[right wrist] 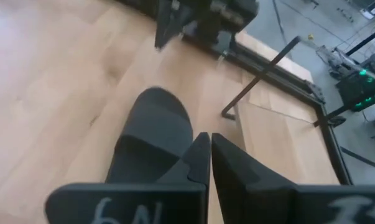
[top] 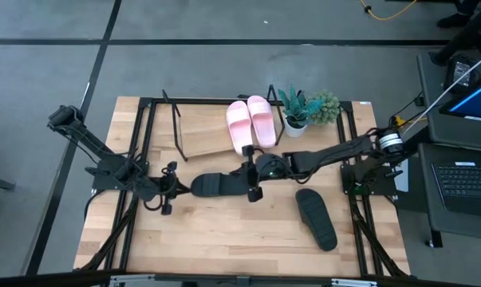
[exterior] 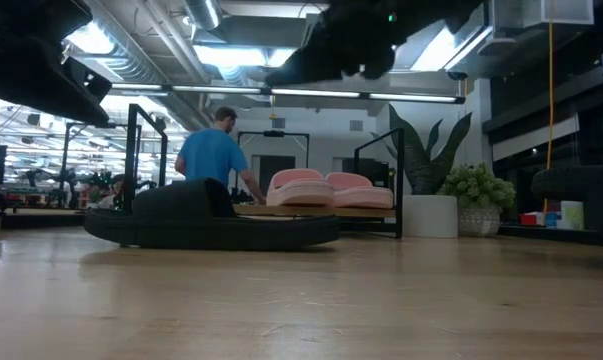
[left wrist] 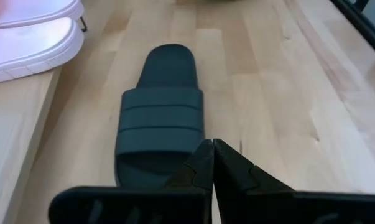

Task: Pick and place slides into the shelf
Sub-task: Put the left black slide on the shelf

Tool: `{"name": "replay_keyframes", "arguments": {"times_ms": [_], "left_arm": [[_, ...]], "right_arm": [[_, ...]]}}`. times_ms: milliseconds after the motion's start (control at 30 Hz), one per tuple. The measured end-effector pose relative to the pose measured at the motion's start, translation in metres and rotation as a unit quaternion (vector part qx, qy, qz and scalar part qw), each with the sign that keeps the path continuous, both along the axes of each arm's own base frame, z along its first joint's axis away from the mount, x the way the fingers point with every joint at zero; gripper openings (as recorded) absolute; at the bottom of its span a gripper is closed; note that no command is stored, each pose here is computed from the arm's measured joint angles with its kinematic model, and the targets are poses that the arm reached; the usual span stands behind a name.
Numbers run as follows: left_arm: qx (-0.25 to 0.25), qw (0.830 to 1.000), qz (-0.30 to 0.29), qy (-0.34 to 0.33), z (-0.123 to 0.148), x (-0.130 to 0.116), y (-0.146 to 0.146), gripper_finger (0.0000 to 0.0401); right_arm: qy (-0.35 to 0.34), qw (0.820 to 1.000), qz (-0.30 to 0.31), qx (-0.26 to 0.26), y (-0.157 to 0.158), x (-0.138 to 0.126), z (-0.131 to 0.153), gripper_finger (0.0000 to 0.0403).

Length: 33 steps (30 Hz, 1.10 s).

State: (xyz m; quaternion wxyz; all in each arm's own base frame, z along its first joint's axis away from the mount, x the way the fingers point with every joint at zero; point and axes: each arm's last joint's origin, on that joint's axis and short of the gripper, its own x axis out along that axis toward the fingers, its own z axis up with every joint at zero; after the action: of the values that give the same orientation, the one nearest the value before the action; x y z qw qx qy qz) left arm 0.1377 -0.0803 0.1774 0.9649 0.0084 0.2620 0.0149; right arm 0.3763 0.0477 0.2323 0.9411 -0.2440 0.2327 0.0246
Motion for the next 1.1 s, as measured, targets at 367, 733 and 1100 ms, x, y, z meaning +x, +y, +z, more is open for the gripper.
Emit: {"name": "replay_keyframes", "arguments": {"times_ms": [367,733,1100], "left_arm": [[-0.008,1.000,-0.018,-0.020,0.004,-0.007,-0.009,0.0000],[-0.019,0.998,-0.037,-0.047,0.013,-0.018,-0.012,0.0000],[-0.015,0.997,-0.035,-0.062,0.016,-0.022,-0.012,0.0000]], "right_arm": [[0.042,0.996,-0.028,-0.067,0.000,0.015,0.001,0.0019],[0.066,0.992,0.004,-0.109,0.007,0.015,-0.005,0.0019],[0.043,0.990,0.028,-0.134,0.015,0.016,-0.001,0.0123]]}}
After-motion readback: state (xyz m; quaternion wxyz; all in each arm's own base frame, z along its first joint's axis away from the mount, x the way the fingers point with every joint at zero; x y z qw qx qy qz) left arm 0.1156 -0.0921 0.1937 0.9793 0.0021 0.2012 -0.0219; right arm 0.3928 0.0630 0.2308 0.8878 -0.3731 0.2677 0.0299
